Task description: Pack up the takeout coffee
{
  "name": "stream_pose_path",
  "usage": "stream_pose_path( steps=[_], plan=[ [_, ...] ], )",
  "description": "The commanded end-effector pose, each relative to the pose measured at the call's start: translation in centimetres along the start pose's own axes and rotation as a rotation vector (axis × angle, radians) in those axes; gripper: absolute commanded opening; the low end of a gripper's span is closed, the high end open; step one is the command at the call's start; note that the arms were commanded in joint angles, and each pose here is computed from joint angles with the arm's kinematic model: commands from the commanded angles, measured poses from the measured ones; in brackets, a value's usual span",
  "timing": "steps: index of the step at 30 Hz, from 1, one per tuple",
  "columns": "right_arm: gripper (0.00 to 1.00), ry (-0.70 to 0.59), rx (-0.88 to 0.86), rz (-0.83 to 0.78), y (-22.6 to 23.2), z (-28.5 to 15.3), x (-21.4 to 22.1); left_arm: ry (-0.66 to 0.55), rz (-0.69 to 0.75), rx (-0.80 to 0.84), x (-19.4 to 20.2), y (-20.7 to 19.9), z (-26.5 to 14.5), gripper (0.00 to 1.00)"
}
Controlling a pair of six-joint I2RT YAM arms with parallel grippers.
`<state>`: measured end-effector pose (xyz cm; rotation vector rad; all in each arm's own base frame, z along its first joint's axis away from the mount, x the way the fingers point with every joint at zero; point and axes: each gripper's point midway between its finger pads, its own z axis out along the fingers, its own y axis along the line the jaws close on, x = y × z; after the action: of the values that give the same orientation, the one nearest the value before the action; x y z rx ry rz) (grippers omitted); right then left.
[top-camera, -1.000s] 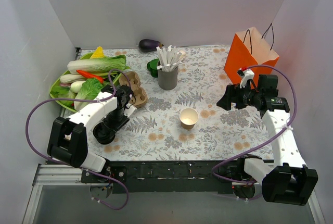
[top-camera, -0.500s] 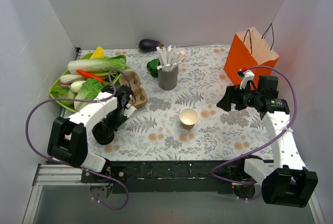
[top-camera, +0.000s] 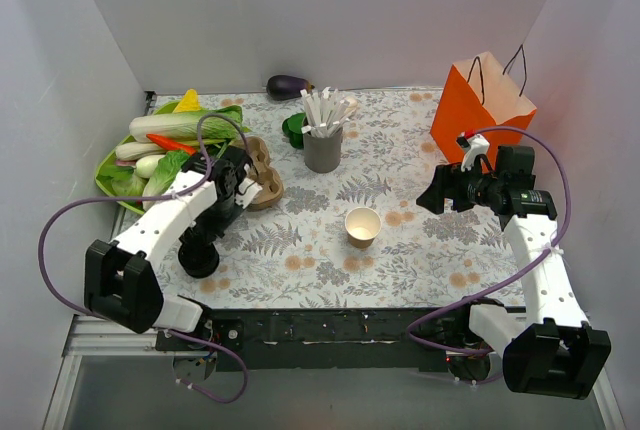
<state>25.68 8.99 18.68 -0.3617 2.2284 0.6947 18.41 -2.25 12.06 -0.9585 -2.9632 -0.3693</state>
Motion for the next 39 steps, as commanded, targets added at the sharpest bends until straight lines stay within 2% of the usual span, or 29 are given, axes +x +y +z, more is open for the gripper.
stream_pose_path(
  steps=[1,4,5,7,9,12,13,16,19,25,33,39],
  plan=[
    [0.93,-0.026,-0.009,-0.025,0.2,-0.2,-0.8,-0.189,-0.027,0.045,-3.2,0.4,-4.5,0.00],
    [0.93,-0.039,-0.052,-0.058,0.9,-0.4,-1.4,-0.298,-0.036,0.197,-6.3,-1.6,-6.9,0.00],
    [0.92,-0.048,-0.104,-0.094,1.8,-0.5,-1.7,-0.381,-0.032,0.232,-8.0,-1.7,-9.0,0.00],
    [0.92,-0.069,-0.170,-0.158,3.0,-0.9,-2.2,-0.469,0.006,0.410,-10.0,-4.3,-11.5,0.00],
    [0.92,-0.100,-0.255,-0.274,4.4,-1.5,-2.6,-0.604,0.106,0.583,-11.6,-6.7,-15.5,0.00],
    [0.90,-0.145,-0.303,-0.444,6.0,-2.5,-3.4,-0.688,0.206,0.740,-13.2,-8.9,-18.5,0.00],
    [0.90,-0.163,-0.316,-0.504,7.0,-2.9,-3.8,-0.715,0.236,0.849,-13.4,-10.2,-20.0,0.00],
    [0.88,-0.195,-0.344,-0.683,9.0,-3.2,-4.6,-0.722,0.298,0.956,-14.6,-12.1,-21.3,0.00],
    [0.85,-0.229,-0.377,-0.882,11.8,-3.3,-5.9,-0.696,0.374,0.973,-15.2,-13.9,-20.8,0.00],
    [0.77,-0.250,-0.438,-1.158,15.9,-2.5,-6.6,-0.658,0.492,1.040,-15.1,-17.5,-20.9,0.00],
    [0.76,-0.277,-0.507,-1.588,18.6,-0.6,-4.6,-0.619,0.495,1.100,-14.2,-18.6,-20.7,0.00],
    [0.77,-0.298,-0.573,-1.731,20.7,0.6,-3.8,-0.588,0.491,1.103,-13.7,-19.1,-20.2,0.00]
  ],
)
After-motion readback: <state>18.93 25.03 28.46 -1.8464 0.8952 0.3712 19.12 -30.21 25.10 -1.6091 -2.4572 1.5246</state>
